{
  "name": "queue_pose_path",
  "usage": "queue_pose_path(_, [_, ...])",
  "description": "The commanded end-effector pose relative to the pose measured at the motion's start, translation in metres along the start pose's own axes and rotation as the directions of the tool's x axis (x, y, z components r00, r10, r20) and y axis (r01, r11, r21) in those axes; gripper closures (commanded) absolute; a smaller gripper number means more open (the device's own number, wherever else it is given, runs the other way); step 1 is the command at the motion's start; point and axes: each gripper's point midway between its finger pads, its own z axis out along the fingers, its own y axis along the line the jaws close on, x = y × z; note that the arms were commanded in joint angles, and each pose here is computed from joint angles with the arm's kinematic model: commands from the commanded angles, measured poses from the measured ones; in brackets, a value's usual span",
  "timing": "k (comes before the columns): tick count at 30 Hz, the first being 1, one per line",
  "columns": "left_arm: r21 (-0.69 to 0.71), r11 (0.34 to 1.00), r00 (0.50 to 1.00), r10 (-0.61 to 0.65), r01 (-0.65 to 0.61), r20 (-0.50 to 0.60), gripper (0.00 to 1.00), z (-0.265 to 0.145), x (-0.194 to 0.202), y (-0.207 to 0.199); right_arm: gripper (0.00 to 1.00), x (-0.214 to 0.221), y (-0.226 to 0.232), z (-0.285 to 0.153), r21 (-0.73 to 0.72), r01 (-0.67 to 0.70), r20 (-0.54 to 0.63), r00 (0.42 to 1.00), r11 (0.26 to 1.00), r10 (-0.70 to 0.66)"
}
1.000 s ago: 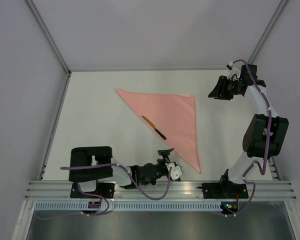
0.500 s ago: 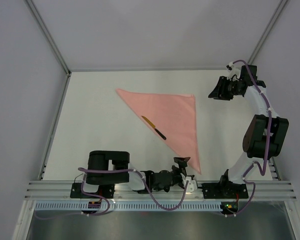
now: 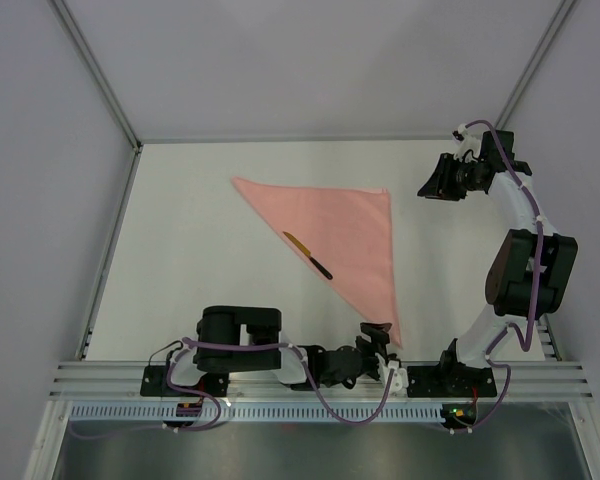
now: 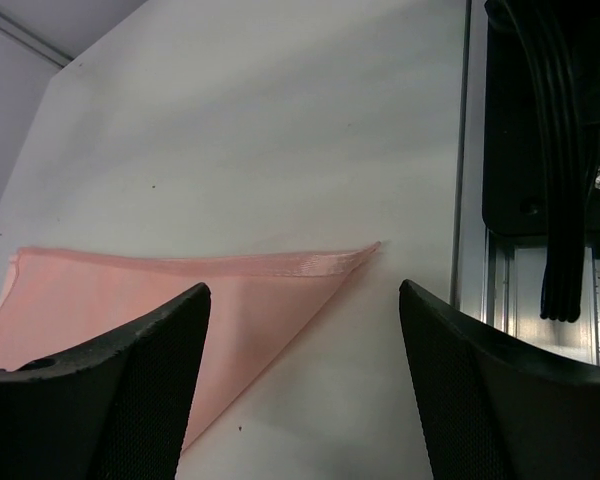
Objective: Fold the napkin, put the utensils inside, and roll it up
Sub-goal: Fold the napkin at the center of the board.
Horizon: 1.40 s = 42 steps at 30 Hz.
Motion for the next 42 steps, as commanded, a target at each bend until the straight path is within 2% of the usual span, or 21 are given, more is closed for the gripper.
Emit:
queue_pose_path(1, [0.032, 0.999, 0.999, 0.044, -0.044, -0.025, 0.2, 0.005, 0.01, -0.007, 0.63, -0.009, 0.014, -0.011, -0.029, 0.023, 0.042, 0.999, 0.999, -0.021])
queue_pose_path(11, [0.055, 0.998, 0.997, 0.04, -0.037, -0.065, 0.39, 0.008, 0.03, -0.016, 0.66, -0.009, 0.013, -0.011, -0.028, 0.02, 0.042, 0.999, 0.999, -0.019])
queue_pose_path(27, [0.056, 0.998, 0.996, 0.026, -0.021, -0.087, 0.58, 0.018, 0.035, -0.013, 0.69, -0.009, 0.012, -0.01, -0.018, 0.022, 0.046, 0.999, 1.0, -0.021])
queue_pose_path(35, [0.054, 0.998, 0.995, -0.027, 0.032, -0.092, 0.77, 0.021, 0.032, -0.008, 0.7, -0.009, 0.011, -0.01, -0.017, 0.02, 0.046, 0.999, 1.0, -0.02])
queue_pose_path(38, [0.048, 0.997, 0.995, -0.051, 0.055, -0.084, 0.89, 0.021, 0.028, -0.004, 0.7, -0.009, 0.011, -0.01, -0.015, 0.019, 0.045, 0.999, 1.0, -0.019])
queue_pose_path(42, [0.044, 0.993, 0.991, -0.11, 0.114, -0.07, 0.96, 0.021, 0.023, 0.002, 0.7, -0.008, 0.01, -0.009, -0.012, 0.02, 0.044, 0.999, 1.0, -0.019])
